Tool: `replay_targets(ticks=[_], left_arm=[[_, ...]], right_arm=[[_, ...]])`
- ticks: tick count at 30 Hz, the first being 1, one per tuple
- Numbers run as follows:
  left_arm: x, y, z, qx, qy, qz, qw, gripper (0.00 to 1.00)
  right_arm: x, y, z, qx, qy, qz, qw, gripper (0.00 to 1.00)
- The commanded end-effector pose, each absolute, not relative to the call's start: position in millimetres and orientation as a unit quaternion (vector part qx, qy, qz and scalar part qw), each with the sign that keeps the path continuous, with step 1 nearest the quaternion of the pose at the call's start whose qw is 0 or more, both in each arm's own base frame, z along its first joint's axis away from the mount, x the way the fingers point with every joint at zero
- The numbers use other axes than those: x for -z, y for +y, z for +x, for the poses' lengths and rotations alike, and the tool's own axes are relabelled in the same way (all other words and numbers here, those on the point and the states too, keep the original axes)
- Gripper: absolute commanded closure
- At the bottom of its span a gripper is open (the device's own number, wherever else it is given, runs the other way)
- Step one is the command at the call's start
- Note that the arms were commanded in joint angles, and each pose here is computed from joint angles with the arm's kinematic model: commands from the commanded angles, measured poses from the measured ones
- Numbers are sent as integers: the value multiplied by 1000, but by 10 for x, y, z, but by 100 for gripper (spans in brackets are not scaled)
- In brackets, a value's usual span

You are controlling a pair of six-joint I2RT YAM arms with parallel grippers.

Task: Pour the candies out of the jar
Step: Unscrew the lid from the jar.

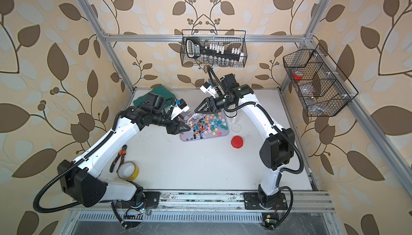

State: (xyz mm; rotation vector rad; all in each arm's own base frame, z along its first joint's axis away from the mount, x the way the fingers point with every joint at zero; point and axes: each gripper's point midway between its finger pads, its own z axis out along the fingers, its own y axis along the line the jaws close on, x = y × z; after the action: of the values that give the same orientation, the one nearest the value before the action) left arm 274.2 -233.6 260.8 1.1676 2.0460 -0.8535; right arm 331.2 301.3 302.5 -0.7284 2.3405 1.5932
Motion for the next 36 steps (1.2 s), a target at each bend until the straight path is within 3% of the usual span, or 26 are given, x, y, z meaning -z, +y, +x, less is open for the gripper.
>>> replay_targets(ticks=[1, 5, 16, 25, 36], left_arm=[[-2786, -2410, 2644, 348, 747, 460, 329, 75], [-2788, -2410, 2643, 348, 747, 460, 330, 75], [-2814, -2416, 2645, 350, 745, 461, 332, 75], [-2814, -2421, 2645, 352, 745, 460, 331, 75], [-2809, -2429, 2646, 354, 743, 460, 332, 75]], right_arm=[[-3114, 2953, 3335, -537, 793, -257, 132, 41], [-3110, 2964, 3333, -541, 790, -257, 129, 46], [-3015, 2971, 3301, -545, 791, -253, 113, 41], [-3038, 2976, 3307, -545, 789, -258, 118, 44], [-3041, 2979, 3272, -554, 783, -260, 111, 55]])
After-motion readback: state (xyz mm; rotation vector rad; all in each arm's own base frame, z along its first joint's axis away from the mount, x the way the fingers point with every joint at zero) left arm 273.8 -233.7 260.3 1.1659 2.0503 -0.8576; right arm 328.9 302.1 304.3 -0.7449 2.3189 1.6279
